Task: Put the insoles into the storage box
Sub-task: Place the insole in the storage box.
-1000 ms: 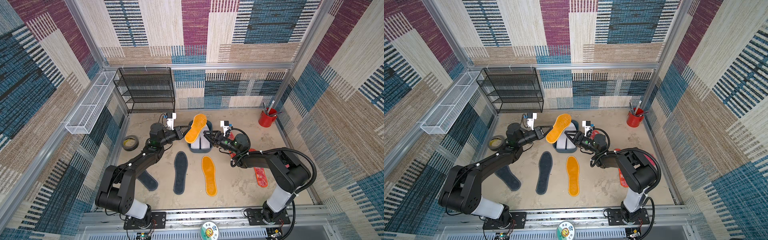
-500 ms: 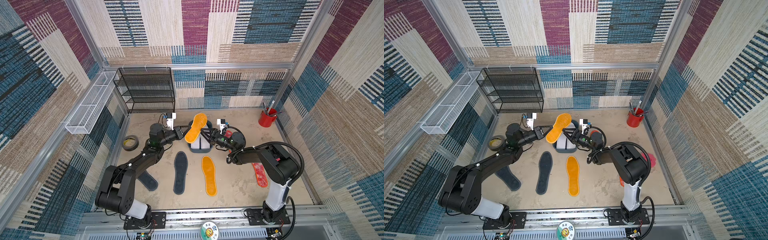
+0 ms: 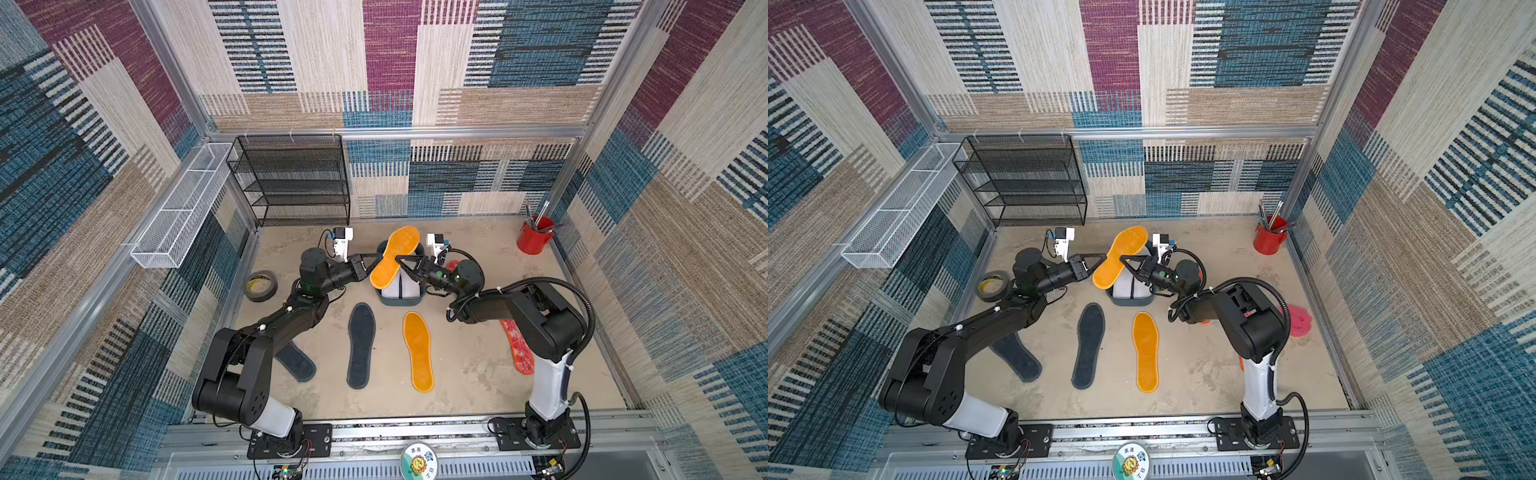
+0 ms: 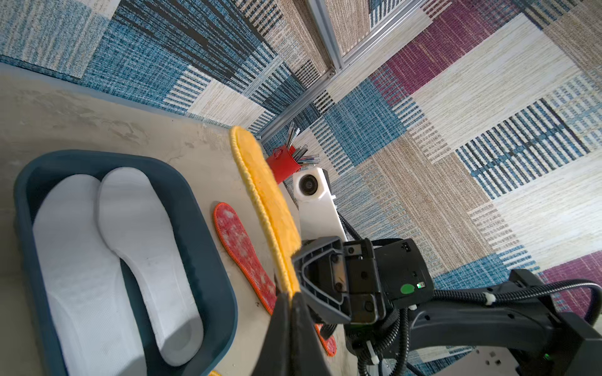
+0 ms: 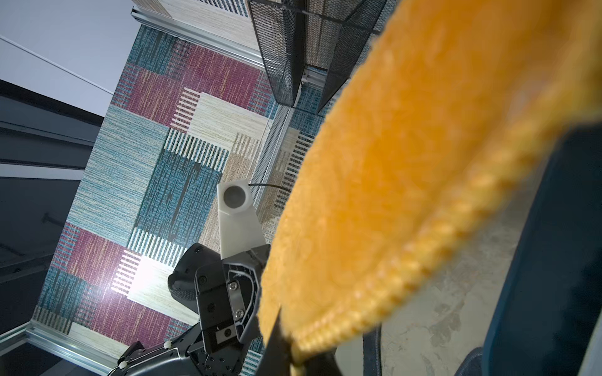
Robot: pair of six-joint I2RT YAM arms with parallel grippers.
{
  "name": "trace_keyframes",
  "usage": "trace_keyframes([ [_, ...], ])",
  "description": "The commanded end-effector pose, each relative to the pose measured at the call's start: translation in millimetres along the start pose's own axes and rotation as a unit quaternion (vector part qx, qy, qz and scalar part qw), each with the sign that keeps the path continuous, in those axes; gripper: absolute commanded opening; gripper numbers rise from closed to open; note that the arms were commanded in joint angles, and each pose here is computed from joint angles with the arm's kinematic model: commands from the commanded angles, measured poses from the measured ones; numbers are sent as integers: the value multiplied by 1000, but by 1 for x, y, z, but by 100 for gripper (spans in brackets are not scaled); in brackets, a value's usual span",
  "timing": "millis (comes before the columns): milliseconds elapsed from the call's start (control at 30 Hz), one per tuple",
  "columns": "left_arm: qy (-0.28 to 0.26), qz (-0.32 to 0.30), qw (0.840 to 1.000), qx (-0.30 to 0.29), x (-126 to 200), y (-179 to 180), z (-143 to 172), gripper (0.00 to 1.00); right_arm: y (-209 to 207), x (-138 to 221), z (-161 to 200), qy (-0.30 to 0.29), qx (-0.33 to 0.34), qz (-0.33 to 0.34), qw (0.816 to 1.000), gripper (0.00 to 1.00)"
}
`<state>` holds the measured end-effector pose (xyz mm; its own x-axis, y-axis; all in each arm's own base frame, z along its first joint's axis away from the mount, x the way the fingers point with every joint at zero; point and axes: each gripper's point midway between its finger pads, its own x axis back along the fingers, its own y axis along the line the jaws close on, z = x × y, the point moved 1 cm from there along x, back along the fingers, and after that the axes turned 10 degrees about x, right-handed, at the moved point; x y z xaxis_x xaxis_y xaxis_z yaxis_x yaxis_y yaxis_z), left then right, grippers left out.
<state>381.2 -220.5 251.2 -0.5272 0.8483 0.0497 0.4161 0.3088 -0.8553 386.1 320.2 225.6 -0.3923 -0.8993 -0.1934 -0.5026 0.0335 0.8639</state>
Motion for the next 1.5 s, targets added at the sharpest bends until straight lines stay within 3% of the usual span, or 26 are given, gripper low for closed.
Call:
trace_keyframes([
  [0,2,16,1000,-13,0,-8,-2,0,14,-1,-1,5,20,-25,999,0],
  [167,10,14,1000,-10,-1,-5,-2,0,17,-6,-6,22,60,11,998,0],
  [233,6,9,1000,-9,2,-3,-4,21,19,-6,-12,32,88,37,995,0],
  [333,-7,-5,1000,-9,11,1,-11,69,13,1,-24,54,120,91,987,0],
  [367,-10,-9,1000,-10,14,2,-13,80,11,3,-26,68,132,108,983,0],
  [433,-20,-26,999,-12,22,5,-18,87,1,5,-28,114,169,146,968,0],
  [567,-36,-71,997,-17,37,11,-25,89,-26,13,-18,198,209,197,937,0],
  [733,-54,-125,990,-46,55,8,-31,91,-49,24,-15,232,238,250,909,0],
  [900,-73,-167,981,-70,70,4,-37,95,-65,19,-11,253,229,253,905,0],
  [1067,-81,-174,978,-79,76,0,-38,96,-84,13,-16,268,225,274,896,0],
  [1467,-102,-204,969,-96,91,-4,-40,100,-104,-7,-25,279,221,269,895,0],
])
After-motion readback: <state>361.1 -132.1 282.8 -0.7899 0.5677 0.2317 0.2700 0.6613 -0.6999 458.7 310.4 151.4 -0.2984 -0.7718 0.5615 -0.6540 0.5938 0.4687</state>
